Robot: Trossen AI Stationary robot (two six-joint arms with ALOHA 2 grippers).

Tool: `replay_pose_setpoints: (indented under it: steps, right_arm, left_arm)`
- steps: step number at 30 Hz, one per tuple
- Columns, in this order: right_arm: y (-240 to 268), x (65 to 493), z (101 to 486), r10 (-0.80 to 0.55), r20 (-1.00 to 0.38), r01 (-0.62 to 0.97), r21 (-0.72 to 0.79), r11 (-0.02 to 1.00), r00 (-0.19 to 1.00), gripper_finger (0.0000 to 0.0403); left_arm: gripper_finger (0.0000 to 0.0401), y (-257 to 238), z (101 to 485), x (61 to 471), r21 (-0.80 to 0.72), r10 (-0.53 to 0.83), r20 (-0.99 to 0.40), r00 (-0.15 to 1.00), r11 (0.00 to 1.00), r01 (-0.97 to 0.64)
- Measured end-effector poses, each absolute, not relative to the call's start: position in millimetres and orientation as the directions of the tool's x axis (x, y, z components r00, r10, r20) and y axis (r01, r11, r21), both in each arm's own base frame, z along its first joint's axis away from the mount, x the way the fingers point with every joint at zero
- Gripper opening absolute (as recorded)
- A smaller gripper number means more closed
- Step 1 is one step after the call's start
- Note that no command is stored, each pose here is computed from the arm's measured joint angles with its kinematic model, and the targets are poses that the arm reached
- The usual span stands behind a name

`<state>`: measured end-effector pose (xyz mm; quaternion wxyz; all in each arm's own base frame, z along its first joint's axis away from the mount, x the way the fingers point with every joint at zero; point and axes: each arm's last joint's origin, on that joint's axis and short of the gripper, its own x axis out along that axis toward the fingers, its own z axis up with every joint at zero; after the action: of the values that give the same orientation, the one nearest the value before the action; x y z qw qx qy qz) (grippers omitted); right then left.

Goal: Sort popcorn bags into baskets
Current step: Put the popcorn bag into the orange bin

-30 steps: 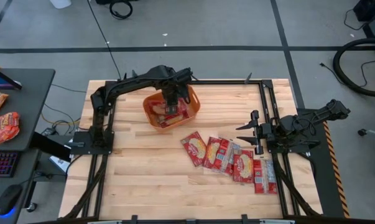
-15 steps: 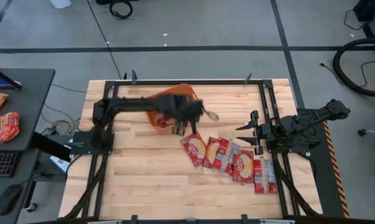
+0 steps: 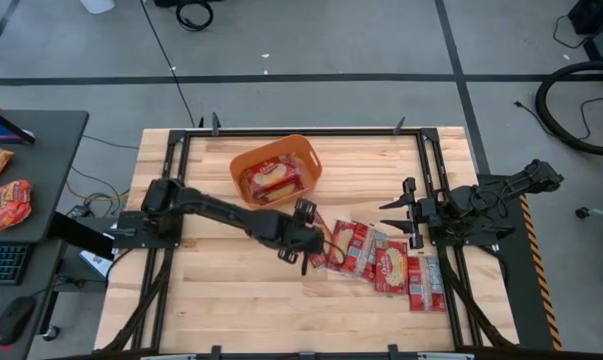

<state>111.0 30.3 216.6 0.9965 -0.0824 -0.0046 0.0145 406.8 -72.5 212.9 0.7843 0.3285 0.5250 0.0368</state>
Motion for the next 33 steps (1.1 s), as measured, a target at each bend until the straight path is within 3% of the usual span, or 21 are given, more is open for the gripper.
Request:
replay_pose_setpoints:
  steps: [8, 15, 23, 27, 33]
  right_arm:
    - [30.3, 111.0, 216.5, 0.027, 0.006, -0.026, -0.165, 0.986, 1.0, 0.0164]
    - [30.4, 111.7, 215.8, 0.025, -0.001, -0.025, -0.166, 0.986, 1.0, 0.0164]
    - [30.4, 111.7, 215.8, 0.024, -0.001, -0.024, -0.166, 0.986, 1.0, 0.0164]
    - [30.4, 111.7, 215.7, 0.024, -0.001, -0.024, -0.167, 0.986, 1.0, 0.0164]
    - [30.4, 111.7, 215.7, 0.024, -0.002, -0.024, -0.167, 0.986, 1.0, 0.0164]
  left_arm:
    - [0.0222, -101.0, 182.4, 411.8, 0.541, 0.383, -0.806, 0.452, 0.786, 0.299]
    - [0.022, -119.5, 156.9, 408.0, 0.539, 0.379, -0.837, 0.395, 0.692, 0.48]
    - [0.0206, -115.4, 130.2, 411.8, 0.568, 0.452, -0.823, 0.344, 0.648, 0.507]
    - [0.016, -112.9, 123.2, 413.2, 0.599, 0.498, -0.8, 0.335, 0.63, 0.494]
    - [0.0043, -113.6, 125.5, 414.5, 0.591, 0.492, -0.806, 0.328, 0.676, 0.44]
